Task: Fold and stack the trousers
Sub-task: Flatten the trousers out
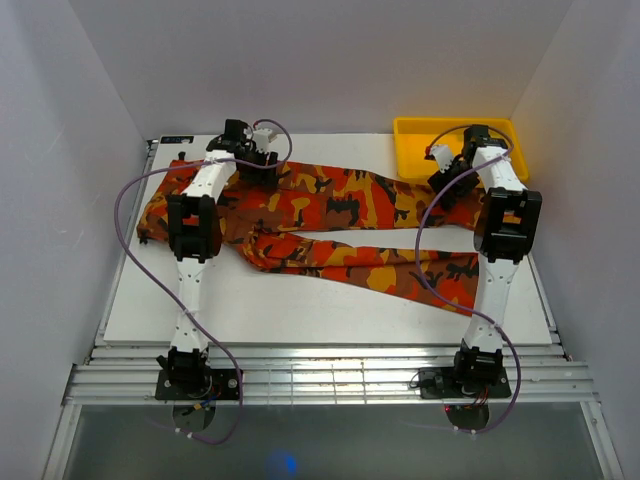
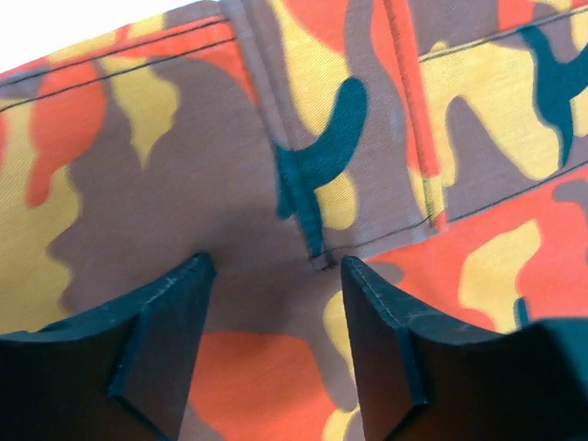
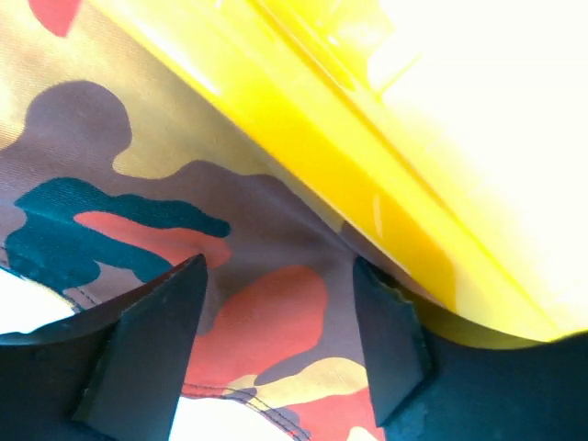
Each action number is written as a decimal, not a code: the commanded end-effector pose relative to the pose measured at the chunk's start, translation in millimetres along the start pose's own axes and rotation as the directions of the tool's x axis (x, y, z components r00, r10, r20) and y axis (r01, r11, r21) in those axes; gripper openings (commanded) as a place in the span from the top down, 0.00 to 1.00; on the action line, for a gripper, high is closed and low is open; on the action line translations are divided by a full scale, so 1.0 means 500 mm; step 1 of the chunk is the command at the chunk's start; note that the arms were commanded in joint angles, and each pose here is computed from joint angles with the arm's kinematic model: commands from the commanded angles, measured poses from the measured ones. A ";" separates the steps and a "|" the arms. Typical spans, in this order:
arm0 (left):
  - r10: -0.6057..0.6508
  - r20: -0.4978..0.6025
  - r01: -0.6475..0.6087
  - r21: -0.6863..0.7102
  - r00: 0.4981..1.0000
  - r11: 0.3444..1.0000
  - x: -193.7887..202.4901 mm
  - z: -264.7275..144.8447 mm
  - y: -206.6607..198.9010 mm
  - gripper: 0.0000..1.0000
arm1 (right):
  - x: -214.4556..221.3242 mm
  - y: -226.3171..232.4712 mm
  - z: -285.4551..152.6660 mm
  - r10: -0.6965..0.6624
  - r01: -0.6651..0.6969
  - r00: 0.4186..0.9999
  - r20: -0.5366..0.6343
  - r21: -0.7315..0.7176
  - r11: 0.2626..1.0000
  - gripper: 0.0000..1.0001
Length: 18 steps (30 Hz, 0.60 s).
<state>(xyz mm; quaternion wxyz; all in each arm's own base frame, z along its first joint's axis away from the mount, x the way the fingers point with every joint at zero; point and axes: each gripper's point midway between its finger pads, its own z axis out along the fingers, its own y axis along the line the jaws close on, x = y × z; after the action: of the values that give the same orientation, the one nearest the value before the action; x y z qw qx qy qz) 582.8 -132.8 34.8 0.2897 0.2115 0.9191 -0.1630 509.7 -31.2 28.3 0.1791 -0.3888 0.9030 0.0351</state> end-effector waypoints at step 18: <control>0.655 0.076 -0.660 0.068 0.751 0.748 0.244 -0.515 -0.206 0.23 | 0.284 0.363 -0.339 -0.439 0.442 0.897 0.053 -0.171 0.881 0.21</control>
<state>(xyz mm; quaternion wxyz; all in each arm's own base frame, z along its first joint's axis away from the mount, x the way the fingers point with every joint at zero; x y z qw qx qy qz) 359.9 -88.5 245.8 0.4321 0.4746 0.7620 -0.0865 284.4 -39.6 148.2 0.2162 -0.5005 0.8372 0.0429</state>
